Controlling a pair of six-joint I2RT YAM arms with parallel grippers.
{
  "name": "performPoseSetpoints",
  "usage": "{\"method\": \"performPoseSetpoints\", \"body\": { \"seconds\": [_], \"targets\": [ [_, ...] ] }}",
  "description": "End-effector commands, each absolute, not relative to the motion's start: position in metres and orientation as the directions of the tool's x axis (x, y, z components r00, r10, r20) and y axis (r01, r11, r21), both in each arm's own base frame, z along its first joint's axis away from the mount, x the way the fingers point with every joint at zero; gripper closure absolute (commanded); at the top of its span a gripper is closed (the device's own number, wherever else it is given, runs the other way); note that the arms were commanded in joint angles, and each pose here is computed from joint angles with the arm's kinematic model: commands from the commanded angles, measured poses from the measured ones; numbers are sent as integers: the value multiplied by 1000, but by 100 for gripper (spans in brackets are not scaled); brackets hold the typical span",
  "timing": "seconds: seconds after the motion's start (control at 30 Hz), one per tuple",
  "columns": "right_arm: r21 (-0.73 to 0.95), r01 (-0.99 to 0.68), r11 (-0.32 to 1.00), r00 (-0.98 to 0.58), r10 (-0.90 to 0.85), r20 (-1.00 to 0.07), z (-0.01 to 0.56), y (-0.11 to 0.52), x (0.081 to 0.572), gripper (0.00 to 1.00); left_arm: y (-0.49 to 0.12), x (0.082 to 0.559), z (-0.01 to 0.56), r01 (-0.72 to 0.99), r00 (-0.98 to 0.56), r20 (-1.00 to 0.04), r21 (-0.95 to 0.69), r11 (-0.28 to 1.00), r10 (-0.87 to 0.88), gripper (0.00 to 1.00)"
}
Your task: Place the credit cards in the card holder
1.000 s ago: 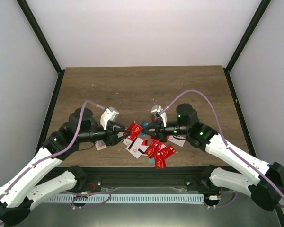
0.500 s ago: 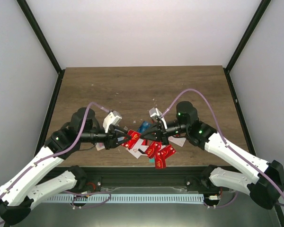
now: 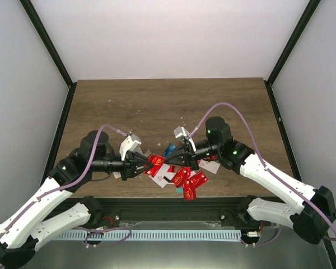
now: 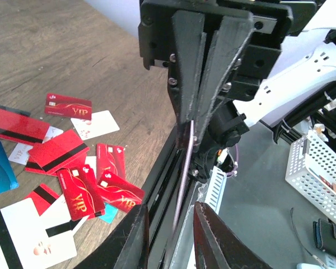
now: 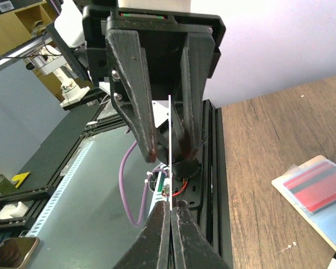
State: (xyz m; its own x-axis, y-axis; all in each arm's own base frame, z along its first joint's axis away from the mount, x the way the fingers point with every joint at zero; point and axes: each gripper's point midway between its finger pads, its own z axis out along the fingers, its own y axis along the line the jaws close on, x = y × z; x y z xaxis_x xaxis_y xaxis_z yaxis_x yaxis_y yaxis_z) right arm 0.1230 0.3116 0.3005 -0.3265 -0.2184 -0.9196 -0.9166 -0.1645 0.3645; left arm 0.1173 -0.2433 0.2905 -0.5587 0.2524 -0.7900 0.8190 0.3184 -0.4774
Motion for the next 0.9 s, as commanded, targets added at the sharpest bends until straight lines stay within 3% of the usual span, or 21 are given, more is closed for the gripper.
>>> {"method": "performPoseSetpoints", "body": {
  "seconds": [0.0, 0.37, 0.43, 0.5, 0.67, 0.7, 0.77, 0.8, 0.87],
  "targets": [
    [324, -923, -206, -282, -212, -936, 315, 311, 121, 99, -238, 116, 299, 826, -541, -811, -462, 323, 223, 74],
    [313, -924, -221, -269, -207, -941, 319, 312, 120, 99, -239, 113, 295, 826, -548, -803, -474, 307, 233, 78],
    [313, -923, -222, -269, -207, -941, 319, 312, 120, 99, -239, 112, 294, 825, -549, -803, -477, 302, 234, 82],
    [313, -923, -223, -269, -208, -941, 319, 312, 121, 99, -239, 112, 293, 825, -550, -803, -478, 303, 230, 95],
    [324, -926, -196, -284, -207, -936, 319, 314, 126, 98, -240, 119, 287, 801, -576, -793, -497, 335, 201, 96],
    [330, -929, -169, -294, -206, -933, 318, 315, 130, 90, -239, 125, 285, 786, -586, -789, -498, 366, 185, 96],
    [352, -932, -84, -330, -205, -922, 312, 317, 145, 63, -231, 147, 278, 715, -621, -774, -494, 494, 123, 96],
    [369, -929, -32, -355, -201, -913, 309, 317, 156, 55, -225, 159, 274, 665, -639, -765, -494, 561, 84, 96],
    [419, -905, 75, -426, -181, -887, 297, 317, 180, 49, -211, 182, 261, 546, -674, -739, -492, 678, 7, 96]
  ]
}}
